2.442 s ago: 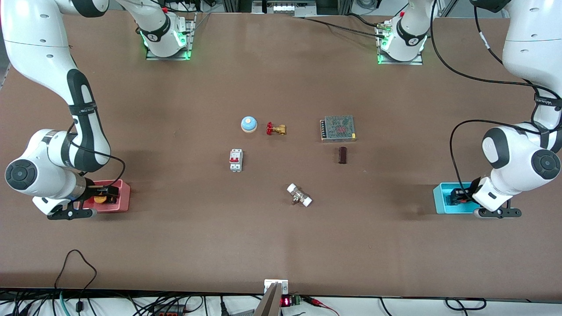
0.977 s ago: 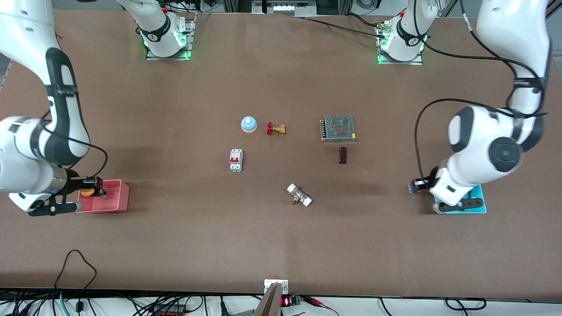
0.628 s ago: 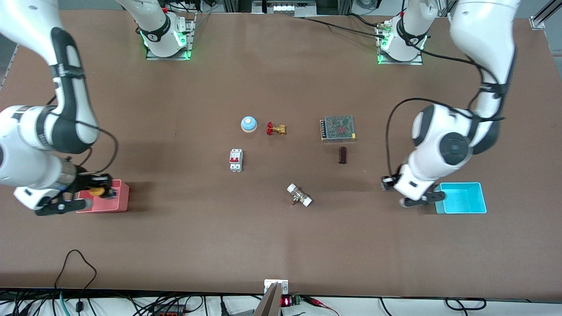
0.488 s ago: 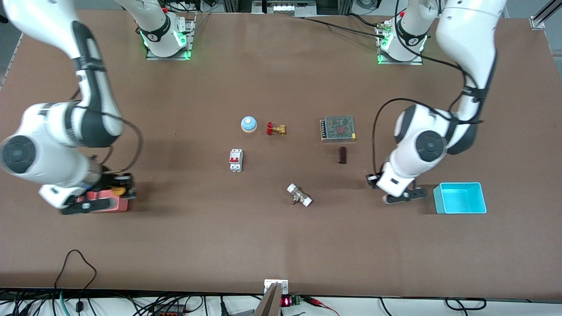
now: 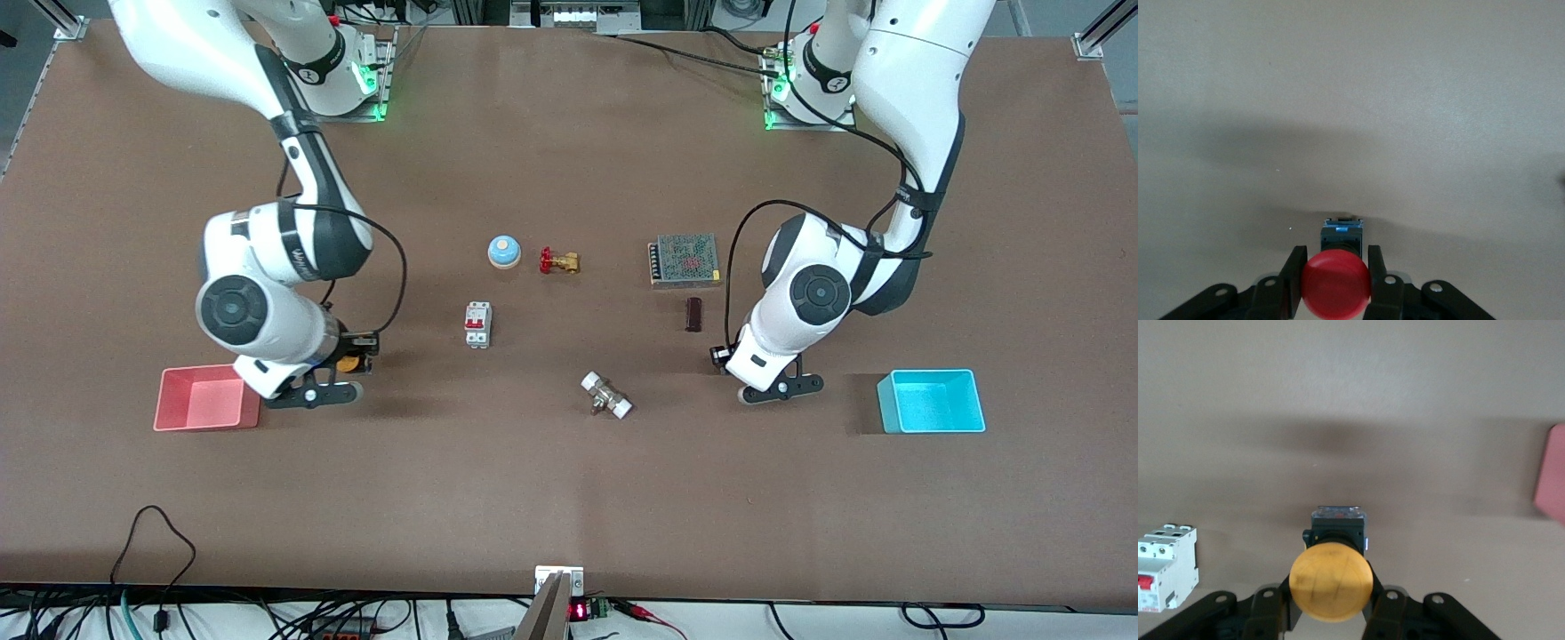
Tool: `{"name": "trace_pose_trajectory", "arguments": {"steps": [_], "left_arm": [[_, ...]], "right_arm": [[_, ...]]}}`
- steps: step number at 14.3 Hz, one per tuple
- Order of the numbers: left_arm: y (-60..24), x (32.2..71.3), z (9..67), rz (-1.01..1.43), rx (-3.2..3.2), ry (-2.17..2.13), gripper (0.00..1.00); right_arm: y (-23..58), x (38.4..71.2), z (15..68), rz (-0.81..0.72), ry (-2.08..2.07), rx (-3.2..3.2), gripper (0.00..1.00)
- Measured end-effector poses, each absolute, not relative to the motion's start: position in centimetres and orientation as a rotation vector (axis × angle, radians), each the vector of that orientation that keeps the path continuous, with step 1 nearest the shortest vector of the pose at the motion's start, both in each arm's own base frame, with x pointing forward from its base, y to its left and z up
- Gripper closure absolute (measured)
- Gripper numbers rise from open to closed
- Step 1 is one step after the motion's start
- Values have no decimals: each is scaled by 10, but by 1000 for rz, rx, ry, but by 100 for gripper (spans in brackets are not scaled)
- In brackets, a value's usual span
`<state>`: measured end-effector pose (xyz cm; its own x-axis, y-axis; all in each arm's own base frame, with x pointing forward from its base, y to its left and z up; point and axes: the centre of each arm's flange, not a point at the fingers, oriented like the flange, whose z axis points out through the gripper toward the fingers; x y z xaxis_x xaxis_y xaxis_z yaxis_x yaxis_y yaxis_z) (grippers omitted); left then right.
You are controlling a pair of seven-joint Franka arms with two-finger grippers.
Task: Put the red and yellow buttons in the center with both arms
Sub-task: 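Lower the red button onto the table and open the left gripper, then set the yellow button down with the right gripper while the left gripper withdraws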
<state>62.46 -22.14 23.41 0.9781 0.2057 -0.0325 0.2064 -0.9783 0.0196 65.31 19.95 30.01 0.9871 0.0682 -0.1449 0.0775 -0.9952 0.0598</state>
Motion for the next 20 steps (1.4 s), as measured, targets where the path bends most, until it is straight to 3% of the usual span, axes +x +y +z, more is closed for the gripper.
{"name": "trace_pose_trajectory", "arguments": {"steps": [2,3,6,14,17,20], "left_arm": [[-222,625,234,-41,3100,323,39],[-222,626,235,-32,3097,324,39],[-216,634,247,11,3089,340,19],[-143,649,346,66,3092,374,12],[-120,645,378,59,3102,336,3],[-96,640,410,58,3112,283,0]], "right_arm": [[222,644,282,-252,85,3049,65],[231,640,276,-261,74,3042,65],[247,635,259,-256,42,3036,65],[253,635,218,-251,33,3033,65],[257,633,218,-250,41,3031,63],[258,637,225,-228,39,3038,37]]}}
